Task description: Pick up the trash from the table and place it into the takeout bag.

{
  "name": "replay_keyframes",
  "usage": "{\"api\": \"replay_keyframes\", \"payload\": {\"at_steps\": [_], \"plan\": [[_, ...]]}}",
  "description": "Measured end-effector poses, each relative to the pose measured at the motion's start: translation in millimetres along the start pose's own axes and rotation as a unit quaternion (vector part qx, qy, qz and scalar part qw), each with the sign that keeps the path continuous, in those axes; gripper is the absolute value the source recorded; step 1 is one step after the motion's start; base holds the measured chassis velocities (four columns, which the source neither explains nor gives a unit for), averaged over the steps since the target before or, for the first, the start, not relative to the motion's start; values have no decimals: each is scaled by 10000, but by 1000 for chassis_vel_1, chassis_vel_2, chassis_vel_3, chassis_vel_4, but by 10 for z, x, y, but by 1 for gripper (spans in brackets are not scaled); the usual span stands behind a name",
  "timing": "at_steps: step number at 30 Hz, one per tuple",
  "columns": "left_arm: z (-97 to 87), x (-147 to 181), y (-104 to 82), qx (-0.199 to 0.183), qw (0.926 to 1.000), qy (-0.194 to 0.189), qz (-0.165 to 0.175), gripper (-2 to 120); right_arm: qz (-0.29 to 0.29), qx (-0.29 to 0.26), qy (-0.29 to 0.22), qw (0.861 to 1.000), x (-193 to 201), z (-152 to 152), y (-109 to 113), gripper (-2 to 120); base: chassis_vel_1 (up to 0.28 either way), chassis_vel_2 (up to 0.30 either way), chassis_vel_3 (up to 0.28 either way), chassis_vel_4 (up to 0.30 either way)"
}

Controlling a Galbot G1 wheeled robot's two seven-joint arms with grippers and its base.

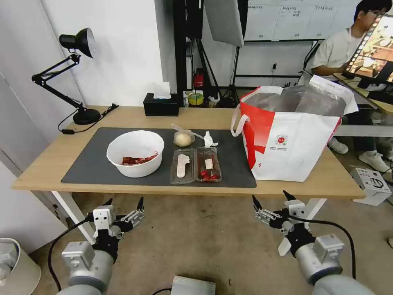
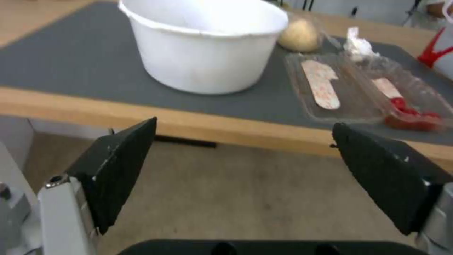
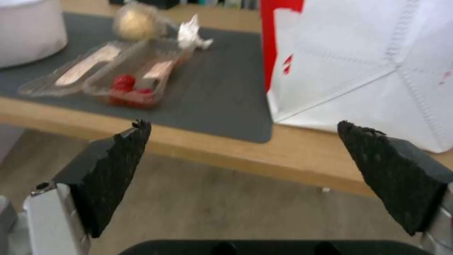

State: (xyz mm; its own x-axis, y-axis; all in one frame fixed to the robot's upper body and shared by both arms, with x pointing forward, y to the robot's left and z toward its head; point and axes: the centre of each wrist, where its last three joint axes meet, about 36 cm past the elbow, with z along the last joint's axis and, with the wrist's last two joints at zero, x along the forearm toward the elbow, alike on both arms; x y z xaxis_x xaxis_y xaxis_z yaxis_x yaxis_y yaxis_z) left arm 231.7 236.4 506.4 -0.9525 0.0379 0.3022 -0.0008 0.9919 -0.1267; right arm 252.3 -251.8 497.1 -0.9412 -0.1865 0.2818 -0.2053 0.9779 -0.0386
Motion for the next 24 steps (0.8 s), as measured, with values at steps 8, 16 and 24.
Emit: {"api": "replay_keyframes", "payload": {"at_steps": [8,16,24], "plan": [[-103,24,37,213,9965,784,192,100,-487,139,639,9967,35,-311,-85,100,0,0,0,0],[-102,25,44,261,9960,811,256,100,-645,70,716,9953,58,-389,-72,100,0,0,0,0],[-111,11,39,394,9960,714,363,100,-635,42,706,9955,54,-378,-68,100,0,0,0,0]]}}
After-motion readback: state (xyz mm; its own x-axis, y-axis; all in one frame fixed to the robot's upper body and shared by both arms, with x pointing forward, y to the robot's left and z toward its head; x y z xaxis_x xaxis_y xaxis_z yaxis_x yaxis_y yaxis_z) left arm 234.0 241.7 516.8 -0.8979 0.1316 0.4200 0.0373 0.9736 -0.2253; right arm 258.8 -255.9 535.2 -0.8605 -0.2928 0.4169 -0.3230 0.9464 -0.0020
